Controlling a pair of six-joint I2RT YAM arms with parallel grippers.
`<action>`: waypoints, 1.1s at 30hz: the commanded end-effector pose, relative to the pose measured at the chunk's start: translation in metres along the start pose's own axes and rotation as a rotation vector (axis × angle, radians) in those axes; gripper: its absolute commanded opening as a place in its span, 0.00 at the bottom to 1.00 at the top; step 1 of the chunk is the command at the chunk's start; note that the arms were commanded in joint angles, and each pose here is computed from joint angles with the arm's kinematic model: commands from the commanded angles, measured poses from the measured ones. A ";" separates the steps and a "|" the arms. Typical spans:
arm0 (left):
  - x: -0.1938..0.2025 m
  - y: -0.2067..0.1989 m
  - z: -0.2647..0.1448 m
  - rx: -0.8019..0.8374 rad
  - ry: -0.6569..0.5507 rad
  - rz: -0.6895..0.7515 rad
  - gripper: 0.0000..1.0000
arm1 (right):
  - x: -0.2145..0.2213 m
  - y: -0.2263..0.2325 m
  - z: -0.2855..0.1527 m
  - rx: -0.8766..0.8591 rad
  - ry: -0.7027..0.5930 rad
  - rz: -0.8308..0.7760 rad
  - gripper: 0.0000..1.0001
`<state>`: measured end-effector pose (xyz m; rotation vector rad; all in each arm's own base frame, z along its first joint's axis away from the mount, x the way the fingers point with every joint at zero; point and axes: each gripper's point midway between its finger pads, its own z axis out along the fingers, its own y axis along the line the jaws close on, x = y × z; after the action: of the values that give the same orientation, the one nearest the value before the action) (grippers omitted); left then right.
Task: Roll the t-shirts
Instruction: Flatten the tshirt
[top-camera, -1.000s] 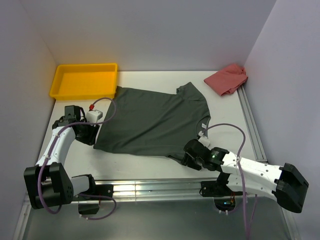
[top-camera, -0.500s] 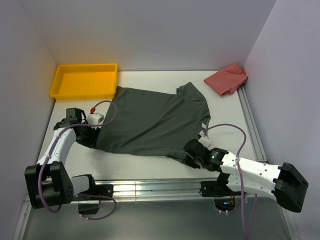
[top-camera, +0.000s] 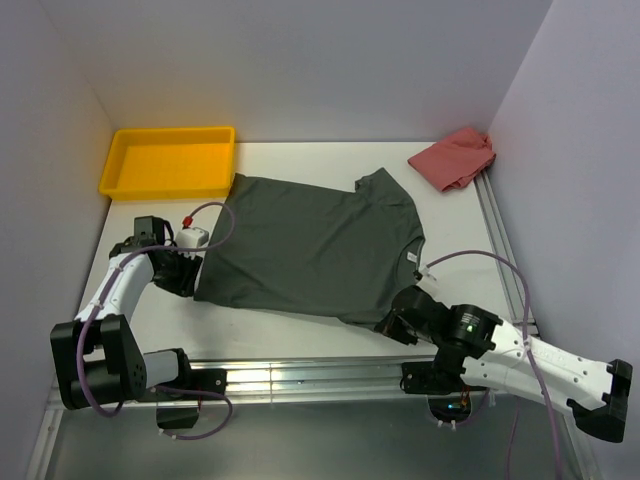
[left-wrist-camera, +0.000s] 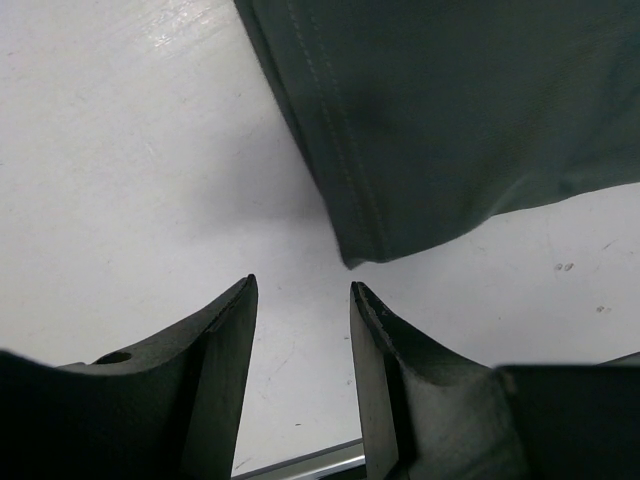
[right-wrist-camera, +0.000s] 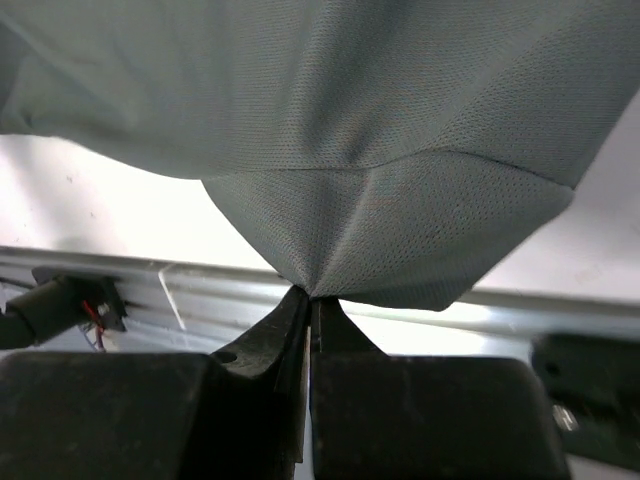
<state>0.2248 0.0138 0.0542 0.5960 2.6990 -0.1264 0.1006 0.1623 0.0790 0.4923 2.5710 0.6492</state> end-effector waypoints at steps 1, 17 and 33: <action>-0.011 0.002 0.001 0.015 -0.039 0.015 0.48 | 0.000 -0.015 -0.024 0.070 0.019 0.003 0.00; 0.011 -0.033 -0.003 0.199 0.019 0.090 0.56 | 0.020 -0.025 -0.013 0.124 0.113 -0.037 0.00; 0.018 -0.062 0.006 0.406 0.044 0.110 0.58 | 0.008 0.002 -0.004 0.079 0.061 -0.057 0.14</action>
<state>0.1823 -0.0236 0.0353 0.8465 2.7412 -0.5311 0.0799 0.1552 0.0650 0.4413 2.7354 0.4926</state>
